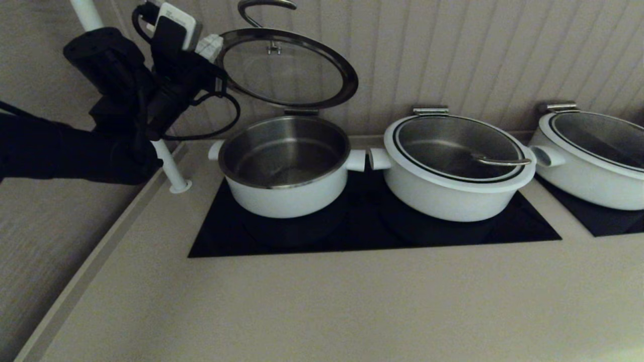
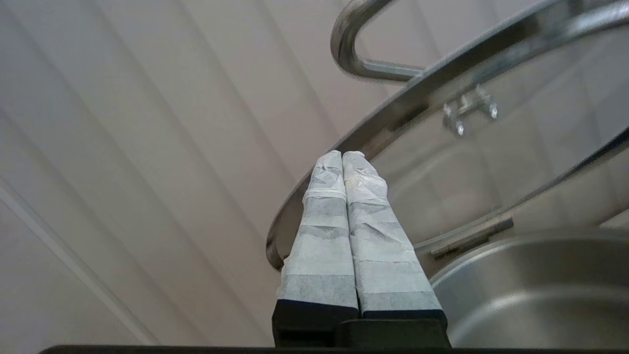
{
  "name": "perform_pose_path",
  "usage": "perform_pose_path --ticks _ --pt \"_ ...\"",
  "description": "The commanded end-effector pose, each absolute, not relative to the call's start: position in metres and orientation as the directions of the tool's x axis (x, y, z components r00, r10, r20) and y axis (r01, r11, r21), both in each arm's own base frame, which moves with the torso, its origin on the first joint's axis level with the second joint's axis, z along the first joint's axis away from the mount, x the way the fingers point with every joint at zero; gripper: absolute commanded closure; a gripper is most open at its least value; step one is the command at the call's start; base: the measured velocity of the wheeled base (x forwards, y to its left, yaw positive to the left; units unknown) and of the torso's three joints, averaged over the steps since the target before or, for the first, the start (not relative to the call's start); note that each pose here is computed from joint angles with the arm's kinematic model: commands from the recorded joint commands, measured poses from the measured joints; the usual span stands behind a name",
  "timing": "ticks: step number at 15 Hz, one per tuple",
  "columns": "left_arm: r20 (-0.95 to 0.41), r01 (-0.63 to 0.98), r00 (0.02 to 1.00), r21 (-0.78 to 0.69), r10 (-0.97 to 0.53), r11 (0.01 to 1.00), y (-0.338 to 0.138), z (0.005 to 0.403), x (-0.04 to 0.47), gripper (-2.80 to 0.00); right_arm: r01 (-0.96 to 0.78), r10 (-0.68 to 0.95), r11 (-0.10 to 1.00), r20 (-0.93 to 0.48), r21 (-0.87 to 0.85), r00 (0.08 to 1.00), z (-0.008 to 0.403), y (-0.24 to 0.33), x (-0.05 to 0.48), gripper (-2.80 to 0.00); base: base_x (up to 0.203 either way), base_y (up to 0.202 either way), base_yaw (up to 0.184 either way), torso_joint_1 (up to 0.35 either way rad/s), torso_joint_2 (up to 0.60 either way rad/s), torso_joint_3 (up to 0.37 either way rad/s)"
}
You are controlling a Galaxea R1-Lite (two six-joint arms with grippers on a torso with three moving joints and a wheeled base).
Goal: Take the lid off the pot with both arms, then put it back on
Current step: Open the pot lid completely, then close the pot lid
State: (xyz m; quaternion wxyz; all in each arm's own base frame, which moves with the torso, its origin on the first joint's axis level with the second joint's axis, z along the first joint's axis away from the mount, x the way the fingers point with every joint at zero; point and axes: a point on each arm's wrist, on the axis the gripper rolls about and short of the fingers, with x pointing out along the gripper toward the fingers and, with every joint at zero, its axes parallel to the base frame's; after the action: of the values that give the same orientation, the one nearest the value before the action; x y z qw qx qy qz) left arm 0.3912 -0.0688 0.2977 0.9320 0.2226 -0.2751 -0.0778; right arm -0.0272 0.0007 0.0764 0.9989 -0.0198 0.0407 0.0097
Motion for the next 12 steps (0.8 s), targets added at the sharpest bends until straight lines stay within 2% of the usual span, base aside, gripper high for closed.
perform_pose_path --ticks 1,12 --pt "0.505 0.006 0.822 0.454 -0.263 0.891 -0.067 0.307 0.389 0.0 -0.022 0.018 0.999 -0.082 -0.041 0.996 0.076 0.001 -0.027 0.0 0.0 0.0 0.0 0.0 0.0 0.0" --pt "0.536 -0.01 0.801 0.457 -0.267 0.889 -0.067 0.34 0.403 0.0 -0.022 0.018 0.999 -0.083 -0.041 0.996 0.076 0.001 -0.027 0.0 0.0 0.0 0.0 0.0 0.0 0.0"
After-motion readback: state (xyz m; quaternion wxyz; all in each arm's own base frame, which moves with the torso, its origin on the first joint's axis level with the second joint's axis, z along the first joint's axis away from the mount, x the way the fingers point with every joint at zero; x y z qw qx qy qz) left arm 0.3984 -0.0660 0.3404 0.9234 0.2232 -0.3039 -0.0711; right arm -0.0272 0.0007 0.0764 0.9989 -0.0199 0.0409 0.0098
